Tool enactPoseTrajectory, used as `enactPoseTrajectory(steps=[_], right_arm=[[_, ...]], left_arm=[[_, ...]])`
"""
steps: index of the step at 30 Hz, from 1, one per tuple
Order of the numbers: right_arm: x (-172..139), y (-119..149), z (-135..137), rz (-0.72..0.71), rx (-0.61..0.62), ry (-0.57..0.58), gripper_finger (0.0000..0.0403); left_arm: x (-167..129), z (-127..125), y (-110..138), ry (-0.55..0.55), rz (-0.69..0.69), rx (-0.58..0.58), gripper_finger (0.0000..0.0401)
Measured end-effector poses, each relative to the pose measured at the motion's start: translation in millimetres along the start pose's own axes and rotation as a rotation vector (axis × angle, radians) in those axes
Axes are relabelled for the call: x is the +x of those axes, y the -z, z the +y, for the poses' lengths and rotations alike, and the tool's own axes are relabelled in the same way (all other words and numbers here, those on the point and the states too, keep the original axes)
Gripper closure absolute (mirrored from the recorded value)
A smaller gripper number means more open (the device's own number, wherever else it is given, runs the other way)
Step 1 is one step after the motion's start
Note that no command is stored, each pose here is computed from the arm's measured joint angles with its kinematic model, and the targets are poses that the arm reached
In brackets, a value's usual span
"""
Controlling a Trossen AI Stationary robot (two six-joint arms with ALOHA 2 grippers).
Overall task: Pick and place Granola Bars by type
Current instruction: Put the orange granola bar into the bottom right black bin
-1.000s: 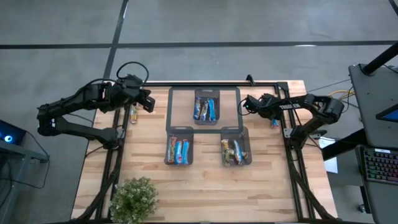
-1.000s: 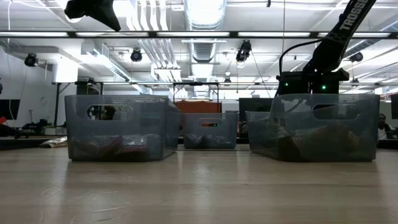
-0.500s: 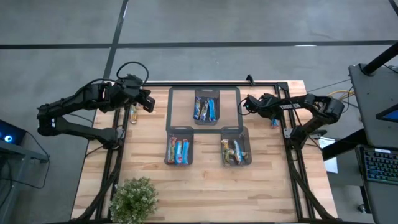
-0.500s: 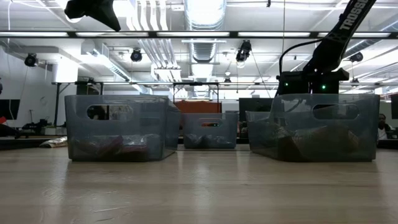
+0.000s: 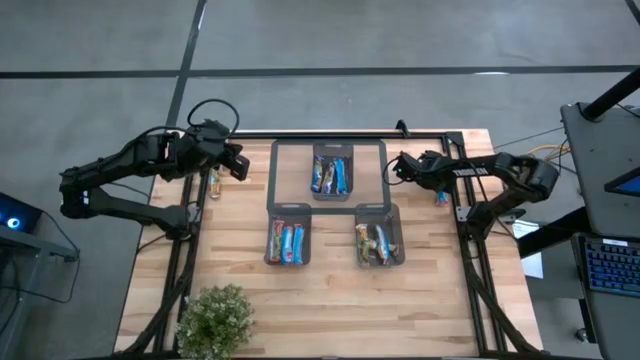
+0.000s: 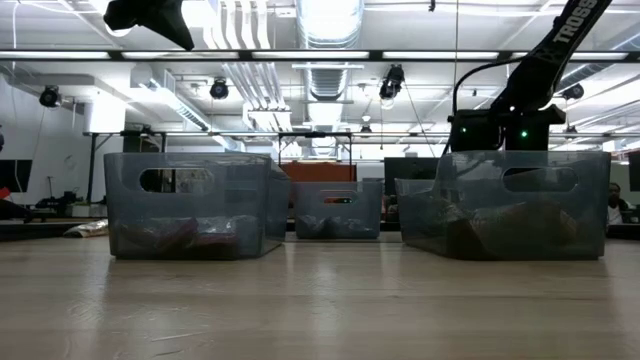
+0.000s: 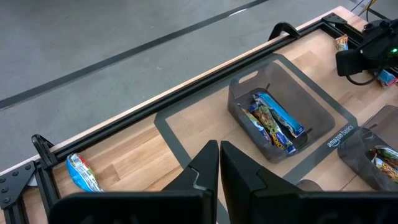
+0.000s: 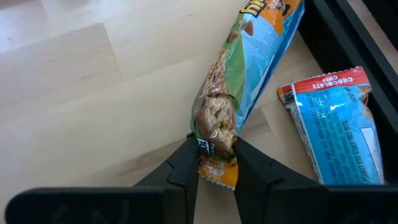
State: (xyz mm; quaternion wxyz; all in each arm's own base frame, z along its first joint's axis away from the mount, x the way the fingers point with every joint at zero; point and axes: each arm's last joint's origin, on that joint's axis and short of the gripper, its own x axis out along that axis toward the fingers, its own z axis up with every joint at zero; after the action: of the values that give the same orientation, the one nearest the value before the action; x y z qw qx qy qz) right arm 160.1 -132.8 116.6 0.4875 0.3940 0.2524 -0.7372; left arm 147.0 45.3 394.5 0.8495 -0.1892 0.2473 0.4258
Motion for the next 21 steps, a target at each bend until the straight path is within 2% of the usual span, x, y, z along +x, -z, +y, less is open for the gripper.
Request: enactPoseTrajectory(steps=[12,21], right_arm=[[-23,-15,-3,-0.067,0.012,-0.107,0.0333],[-54,-28,-11,-0.104,0.014,-0.270,0.0333]], left_arm=[[0,0,0,0.000,0.000,0.000,0.0401],[0,0,0,0.000,0.000,0.000,0.0401]])
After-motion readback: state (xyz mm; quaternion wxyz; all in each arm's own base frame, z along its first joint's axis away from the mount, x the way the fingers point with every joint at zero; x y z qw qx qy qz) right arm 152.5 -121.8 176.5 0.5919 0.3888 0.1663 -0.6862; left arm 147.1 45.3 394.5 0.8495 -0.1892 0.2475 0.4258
